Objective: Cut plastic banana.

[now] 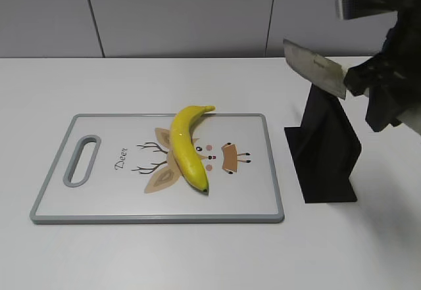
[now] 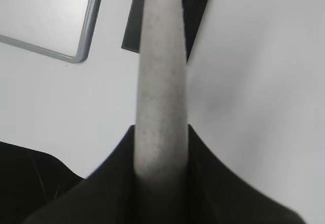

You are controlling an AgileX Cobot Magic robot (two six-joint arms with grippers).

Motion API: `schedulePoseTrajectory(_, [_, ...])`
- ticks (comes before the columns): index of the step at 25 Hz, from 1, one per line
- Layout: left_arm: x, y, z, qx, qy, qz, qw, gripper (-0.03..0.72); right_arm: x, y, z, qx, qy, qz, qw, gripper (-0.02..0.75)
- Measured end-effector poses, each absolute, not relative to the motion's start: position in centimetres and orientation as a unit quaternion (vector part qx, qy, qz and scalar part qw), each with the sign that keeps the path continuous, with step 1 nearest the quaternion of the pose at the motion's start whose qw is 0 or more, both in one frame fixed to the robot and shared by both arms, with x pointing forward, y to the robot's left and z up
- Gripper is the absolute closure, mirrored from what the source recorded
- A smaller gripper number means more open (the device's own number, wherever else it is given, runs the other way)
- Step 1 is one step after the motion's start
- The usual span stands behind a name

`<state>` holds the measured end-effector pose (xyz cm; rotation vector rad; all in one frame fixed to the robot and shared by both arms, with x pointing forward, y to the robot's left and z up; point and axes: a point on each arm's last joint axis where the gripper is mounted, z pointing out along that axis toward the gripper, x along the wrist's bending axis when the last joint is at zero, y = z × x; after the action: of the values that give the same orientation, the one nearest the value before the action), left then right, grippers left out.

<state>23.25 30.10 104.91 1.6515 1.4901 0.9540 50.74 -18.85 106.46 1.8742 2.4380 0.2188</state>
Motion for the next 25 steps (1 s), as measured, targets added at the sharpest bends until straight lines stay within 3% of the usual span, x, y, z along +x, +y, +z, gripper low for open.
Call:
schedulePoseTrajectory(12, [24.3,30.0,106.5,0.648,0.558,0.38,0.352,0.153,50.4,-19.2,109.7,0.482,0.866,0.104,0.084,0.558])
schedulePoseTrajectory(20, [29.4,29.1,108.8,0.702,0.516,0.348,0.346,0.153,50.8,-17.7,109.8,0.335,0.924,0.167,0.082,0.558])
schedulePoseTrajectory(25, [32.3,28.0,110.3,0.771,0.436,0.329,0.328,0.153,51.8,-16.7,108.3,0.257,0.948,0.173,0.065,0.558])
